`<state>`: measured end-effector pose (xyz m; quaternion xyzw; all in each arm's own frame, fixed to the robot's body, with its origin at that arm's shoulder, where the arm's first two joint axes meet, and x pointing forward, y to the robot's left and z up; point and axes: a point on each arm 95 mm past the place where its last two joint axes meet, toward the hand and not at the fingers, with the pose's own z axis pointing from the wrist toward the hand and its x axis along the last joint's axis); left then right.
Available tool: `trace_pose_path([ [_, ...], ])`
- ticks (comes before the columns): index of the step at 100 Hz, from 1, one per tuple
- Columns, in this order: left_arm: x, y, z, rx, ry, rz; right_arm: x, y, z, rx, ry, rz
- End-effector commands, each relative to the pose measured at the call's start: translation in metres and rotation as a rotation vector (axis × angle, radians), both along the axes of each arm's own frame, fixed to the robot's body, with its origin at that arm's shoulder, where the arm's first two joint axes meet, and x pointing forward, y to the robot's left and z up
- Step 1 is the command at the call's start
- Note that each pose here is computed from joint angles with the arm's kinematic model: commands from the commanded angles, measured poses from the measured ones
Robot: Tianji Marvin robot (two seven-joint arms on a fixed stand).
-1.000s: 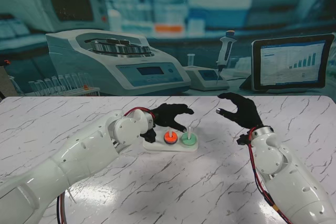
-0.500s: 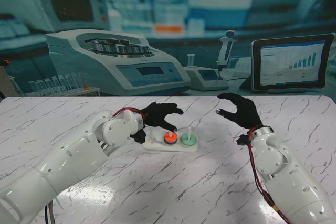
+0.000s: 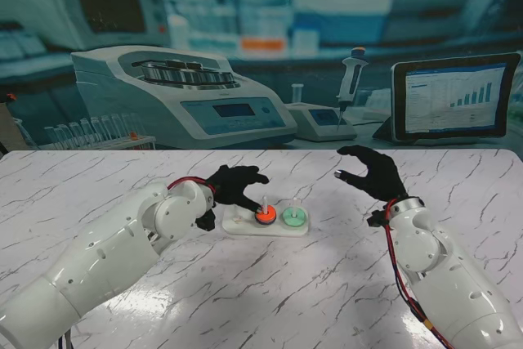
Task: Move the three rings of the Hanoi Tower from the left rod to the right rod
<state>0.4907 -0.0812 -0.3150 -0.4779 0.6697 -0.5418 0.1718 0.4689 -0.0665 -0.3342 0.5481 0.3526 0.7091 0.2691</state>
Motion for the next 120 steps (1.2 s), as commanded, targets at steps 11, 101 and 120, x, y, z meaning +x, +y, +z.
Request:
trace_pose_path([
  [11,-0.006,-0.004,-0.005,0.047,0.006,-0.027,-0.002,0.005,-0.003,0.01,0.005,0.005],
  [101,-0.004,-0.029,-0.012,0.243,-0.067,-0.109,-0.002,0.004,-0.002,0.015,0.004,-0.003],
  [120,-0.004,-0.032,-0.013,0.262,-0.047,-0.129,-0.002,0.004,-0.002,0.015,0.001,-0.005],
])
